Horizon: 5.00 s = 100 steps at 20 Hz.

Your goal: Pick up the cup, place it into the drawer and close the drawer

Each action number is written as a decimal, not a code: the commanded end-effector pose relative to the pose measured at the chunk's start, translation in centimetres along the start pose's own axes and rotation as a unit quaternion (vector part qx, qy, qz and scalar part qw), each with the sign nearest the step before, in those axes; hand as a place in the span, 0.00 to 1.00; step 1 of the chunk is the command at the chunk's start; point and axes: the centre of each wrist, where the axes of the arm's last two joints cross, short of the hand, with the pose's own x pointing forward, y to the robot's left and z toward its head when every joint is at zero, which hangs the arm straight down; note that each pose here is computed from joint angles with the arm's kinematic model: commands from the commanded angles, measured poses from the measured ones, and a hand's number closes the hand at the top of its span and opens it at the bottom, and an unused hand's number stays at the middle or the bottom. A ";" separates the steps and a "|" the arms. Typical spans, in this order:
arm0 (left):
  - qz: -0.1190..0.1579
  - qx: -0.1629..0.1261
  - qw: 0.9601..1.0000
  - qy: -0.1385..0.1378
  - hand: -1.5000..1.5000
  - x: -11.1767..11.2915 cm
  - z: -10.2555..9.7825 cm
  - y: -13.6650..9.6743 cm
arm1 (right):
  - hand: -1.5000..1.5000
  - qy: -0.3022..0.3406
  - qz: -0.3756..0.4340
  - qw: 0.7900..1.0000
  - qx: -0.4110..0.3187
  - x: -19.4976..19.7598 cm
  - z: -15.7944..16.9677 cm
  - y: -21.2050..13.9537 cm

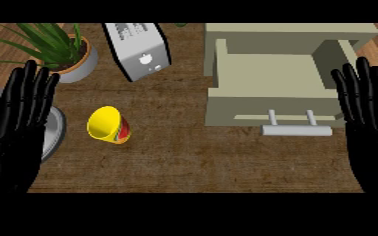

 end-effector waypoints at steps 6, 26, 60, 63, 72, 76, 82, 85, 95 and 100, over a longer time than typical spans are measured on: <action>0.171 -0.306 0.934 -0.065 0.00 0.0 -2.1 0.3 | 0.00 -0.010 -0.023 1.000 -0.002 0.4 -0.2 0.5; 0.226 -0.310 0.910 0.157 0.00 -16.0 -3.3 10.6 | 0.00 0.059 -0.018 0.996 0.064 -4.0 -2.9 0.3; 0.168 -0.255 0.937 0.172 0.00 -25.1 3.9 7.6 | 0.00 0.051 -0.024 0.995 0.080 -1.5 -6.5 -1.0; 0.175 -0.255 0.936 0.170 0.00 -25.1 3.7 7.9 | 0.00 0.054 -0.022 0.995 0.078 -1.9 -6.3 -0.7; 0.194 -0.274 0.926 0.172 0.00 -25.4 2.6 6.3 | 0.00 0.047 -0.026 0.996 0.073 -2.0 -6.4 -1.4; 0.238 -0.288 0.911 0.176 0.00 -25.8 3.7 5.2 | 0.00 0.049 -0.021 0.995 0.085 -0.9 -6.8 -2.7; 0.212 -0.261 0.938 0.087 1.00 -25.8 2.7 2.4 | 0.00 0.049 -0.022 0.995 0.080 -1.1 -6.7 -2.5; 0.139 -0.240 0.960 0.042 1.00 -25.6 1.9 2.9 | 0.00 0.055 -0.016 0.995 0.083 -1.8 -6.2 -2.7; 0.083 0.131 0.988 0.013 1.00 -26.4 3.7 0.9 | 0.00 0.066 -0.017 0.995 0.067 -2.0 -5.6 -3.3; 0.130 0.057 0.989 -0.038 1.00 -24.0 -3.8 1.2 | 0.00 0.066 -0.007 0.996 0.058 -1.5 -7.1 -3.4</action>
